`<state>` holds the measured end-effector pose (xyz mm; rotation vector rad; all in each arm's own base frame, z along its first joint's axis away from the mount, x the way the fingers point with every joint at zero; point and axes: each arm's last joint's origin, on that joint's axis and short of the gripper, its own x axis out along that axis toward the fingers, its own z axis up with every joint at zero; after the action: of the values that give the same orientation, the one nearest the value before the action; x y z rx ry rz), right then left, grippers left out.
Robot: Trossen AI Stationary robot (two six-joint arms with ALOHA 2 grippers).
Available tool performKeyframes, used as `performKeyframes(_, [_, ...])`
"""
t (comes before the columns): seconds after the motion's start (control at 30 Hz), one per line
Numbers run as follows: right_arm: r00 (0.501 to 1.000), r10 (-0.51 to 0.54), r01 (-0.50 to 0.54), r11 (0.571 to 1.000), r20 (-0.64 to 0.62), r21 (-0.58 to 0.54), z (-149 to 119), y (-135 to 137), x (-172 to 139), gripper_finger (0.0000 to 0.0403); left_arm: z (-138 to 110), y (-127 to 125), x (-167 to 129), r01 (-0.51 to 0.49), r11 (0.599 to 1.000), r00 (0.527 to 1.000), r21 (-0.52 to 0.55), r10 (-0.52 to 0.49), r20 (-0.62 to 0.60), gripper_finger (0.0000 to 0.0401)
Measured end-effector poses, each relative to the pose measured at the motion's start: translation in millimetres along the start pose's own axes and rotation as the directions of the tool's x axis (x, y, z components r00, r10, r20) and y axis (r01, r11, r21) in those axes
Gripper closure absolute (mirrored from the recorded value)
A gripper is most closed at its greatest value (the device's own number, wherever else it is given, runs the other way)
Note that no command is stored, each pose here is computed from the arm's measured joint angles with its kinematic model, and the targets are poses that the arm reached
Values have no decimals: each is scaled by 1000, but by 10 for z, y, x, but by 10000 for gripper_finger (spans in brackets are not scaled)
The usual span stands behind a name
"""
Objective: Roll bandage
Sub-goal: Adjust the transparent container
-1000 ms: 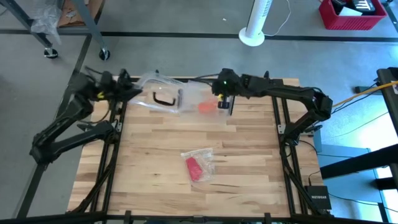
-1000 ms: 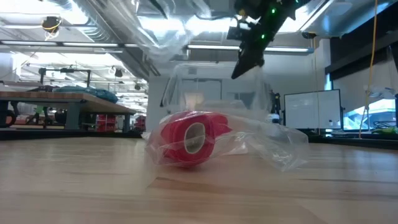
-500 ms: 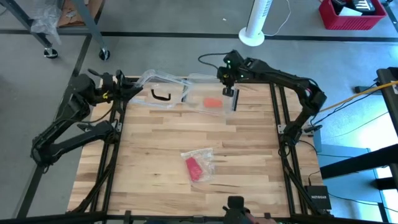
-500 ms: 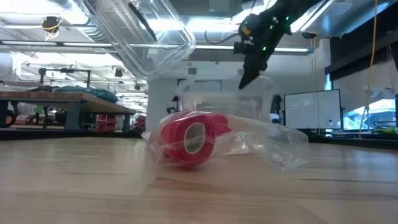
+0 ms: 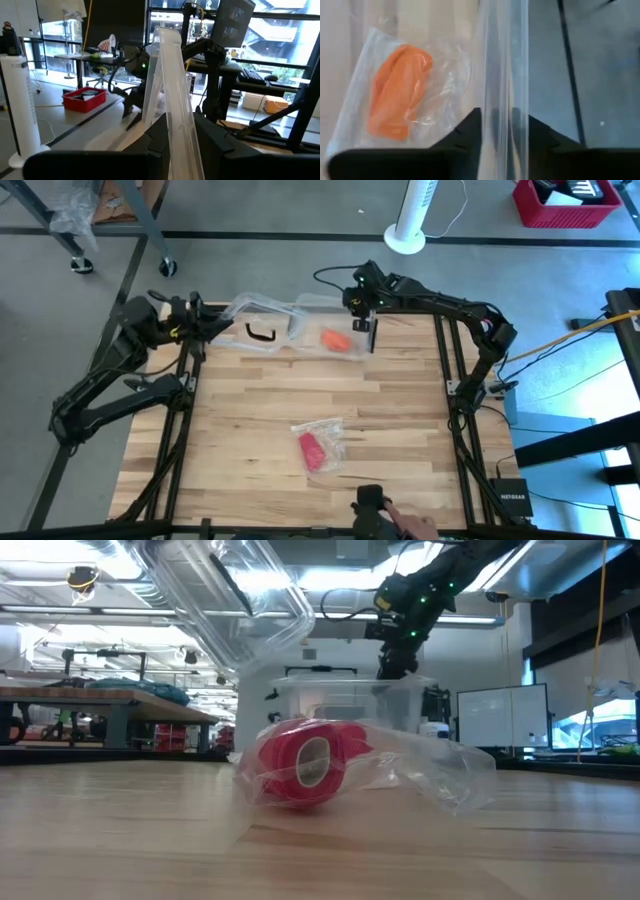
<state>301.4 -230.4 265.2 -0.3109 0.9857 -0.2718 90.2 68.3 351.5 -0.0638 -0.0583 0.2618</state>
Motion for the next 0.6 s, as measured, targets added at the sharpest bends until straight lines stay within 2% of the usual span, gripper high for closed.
performKeyframes(0.2, [999,-52,52,998,5,-34,55,6,-4,199,-55,33,49,-5,1000,999,-15,5,-50,343])
performKeyframes(0.33, [996,-90,89,994,-15,-56,196,10,-119,149,-54,33,50,-4,1000,999,-5,4,-49,343])
performKeyframes(0.47, [996,-64,61,997,-60,-50,412,35,-401,123,-62,0,-11,-4,1000,998,20,5,-58,343])
performKeyframes(0.6, [994,48,-46,999,-101,17,607,183,-774,116,-130,-70,-126,7,999,993,39,-2,-119,343])
